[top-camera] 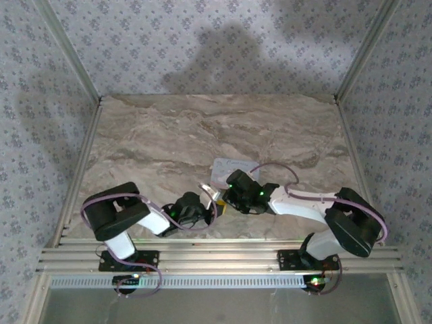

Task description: Unlock a padlock with a key

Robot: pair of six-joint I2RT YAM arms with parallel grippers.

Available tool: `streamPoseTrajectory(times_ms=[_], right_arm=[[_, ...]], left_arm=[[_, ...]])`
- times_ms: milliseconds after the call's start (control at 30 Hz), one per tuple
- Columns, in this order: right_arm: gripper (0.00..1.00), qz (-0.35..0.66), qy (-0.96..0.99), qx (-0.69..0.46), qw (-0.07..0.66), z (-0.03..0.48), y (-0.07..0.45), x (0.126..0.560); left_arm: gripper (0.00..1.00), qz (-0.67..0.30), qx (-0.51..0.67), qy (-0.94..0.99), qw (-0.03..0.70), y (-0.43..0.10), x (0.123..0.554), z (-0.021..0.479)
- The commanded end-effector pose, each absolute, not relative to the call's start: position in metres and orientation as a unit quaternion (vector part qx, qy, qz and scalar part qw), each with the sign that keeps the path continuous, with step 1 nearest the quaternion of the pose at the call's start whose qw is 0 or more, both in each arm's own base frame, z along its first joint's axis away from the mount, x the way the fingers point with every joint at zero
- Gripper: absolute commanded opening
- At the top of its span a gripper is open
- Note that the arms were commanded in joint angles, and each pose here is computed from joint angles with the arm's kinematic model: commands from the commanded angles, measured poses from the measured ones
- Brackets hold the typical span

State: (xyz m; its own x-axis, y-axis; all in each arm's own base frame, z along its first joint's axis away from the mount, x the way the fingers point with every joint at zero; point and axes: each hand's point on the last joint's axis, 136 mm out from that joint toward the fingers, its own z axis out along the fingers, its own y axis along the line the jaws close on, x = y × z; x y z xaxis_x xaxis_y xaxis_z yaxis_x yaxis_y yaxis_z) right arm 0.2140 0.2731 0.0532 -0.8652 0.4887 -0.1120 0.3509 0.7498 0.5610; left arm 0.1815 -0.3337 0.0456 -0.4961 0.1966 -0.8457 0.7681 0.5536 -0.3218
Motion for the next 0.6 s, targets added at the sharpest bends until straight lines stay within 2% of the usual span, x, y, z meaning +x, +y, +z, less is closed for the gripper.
streamPoseTrajectory(times_ms=[0,167,200,267,333,367,467,567], right_arm=[[0.0,0.28,0.927,0.221,0.118,0.064,0.284,0.223],[0.0,0.275,0.931,0.214,0.103,0.062,0.289,0.224],[0.03,0.276,0.931,0.214,0.103,0.063,0.29,0.224],[0.18,0.275,0.932,0.214,0.104,0.062,0.29,0.225],[0.41,0.271,0.932,0.217,0.107,0.061,0.289,0.225],[0.49,0.272,0.931,0.218,0.108,0.06,0.289,0.225],[0.6,0.271,0.93,0.22,0.112,0.058,0.288,0.223],[0.66,0.277,0.927,0.222,0.118,0.061,0.289,0.22]], left_arm=[[0.0,-0.261,0.392,0.763,0.443,-0.328,0.182,0.043],[0.0,-0.215,0.424,0.742,0.473,-0.328,0.182,0.049],[0.0,-0.215,0.423,0.741,0.475,-0.328,0.182,0.049],[0.0,-0.215,0.417,0.742,0.478,-0.326,0.182,0.048],[0.0,-0.219,0.409,0.745,0.479,-0.325,0.182,0.047],[0.0,-0.222,0.407,0.748,0.475,-0.325,0.182,0.045],[0.0,-0.231,0.397,0.757,0.465,-0.324,0.179,0.038],[0.0,-0.234,0.384,0.765,0.461,-0.321,0.18,0.032]])
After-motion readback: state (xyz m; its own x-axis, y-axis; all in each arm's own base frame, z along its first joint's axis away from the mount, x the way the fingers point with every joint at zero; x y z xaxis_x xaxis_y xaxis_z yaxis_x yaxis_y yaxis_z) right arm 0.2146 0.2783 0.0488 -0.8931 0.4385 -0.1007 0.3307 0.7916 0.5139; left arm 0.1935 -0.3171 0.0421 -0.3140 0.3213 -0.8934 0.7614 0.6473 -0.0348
